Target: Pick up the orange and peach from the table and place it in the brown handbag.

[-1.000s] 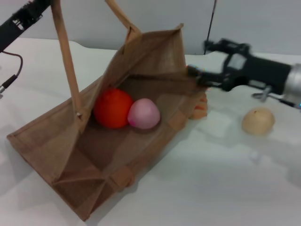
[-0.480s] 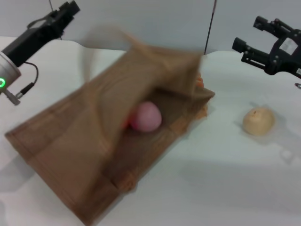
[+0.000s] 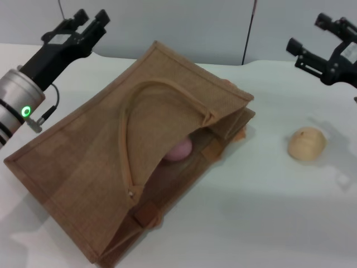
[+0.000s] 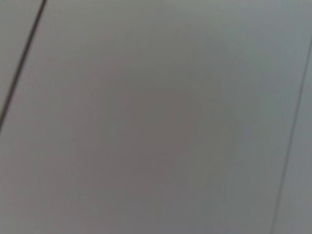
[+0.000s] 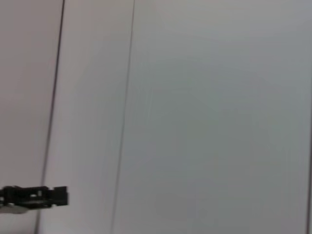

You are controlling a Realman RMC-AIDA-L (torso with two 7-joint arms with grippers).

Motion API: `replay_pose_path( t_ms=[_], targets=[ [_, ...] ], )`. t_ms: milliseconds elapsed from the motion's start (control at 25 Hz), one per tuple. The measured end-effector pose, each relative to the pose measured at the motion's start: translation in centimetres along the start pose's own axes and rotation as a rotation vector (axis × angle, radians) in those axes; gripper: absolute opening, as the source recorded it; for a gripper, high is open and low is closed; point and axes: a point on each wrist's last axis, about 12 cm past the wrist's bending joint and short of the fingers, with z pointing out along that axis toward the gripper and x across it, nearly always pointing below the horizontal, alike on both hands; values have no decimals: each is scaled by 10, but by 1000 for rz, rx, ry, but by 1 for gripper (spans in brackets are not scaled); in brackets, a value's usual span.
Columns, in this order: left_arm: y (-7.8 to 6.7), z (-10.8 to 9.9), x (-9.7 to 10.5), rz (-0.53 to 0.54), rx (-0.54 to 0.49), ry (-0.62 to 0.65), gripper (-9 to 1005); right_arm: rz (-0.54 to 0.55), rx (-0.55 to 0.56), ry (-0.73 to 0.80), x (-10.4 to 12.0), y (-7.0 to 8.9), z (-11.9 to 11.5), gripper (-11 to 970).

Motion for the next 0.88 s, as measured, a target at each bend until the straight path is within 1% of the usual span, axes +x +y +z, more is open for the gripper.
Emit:
replay_pose_path(
  t_ms=[200,360,480,560,600,800,880],
  targets=[
    [-1,-9,9,84,-89,-59,574,-69,103,-35,7,2,-7,845],
    [-6,-12,19,162,-167,-84,612,-57,202,-59,12,-3,-19,844],
    [-8,-14,23,209,-226,-102,617,-80,273,-69,15,-7,-26,844],
    [-6,-16,25,217,-286,-113,617,-107,326,-69,18,-8,-31,843],
    [-6,-16,25,217,-286,-113,617,-115,350,-68,20,-8,-33,843],
    [2,-18,29,179,-396,-99,617,-135,526,-93,26,-11,-48,842],
    [2,-19,29,175,-403,-100,617,-131,589,-114,26,-11,-54,842]
  ],
)
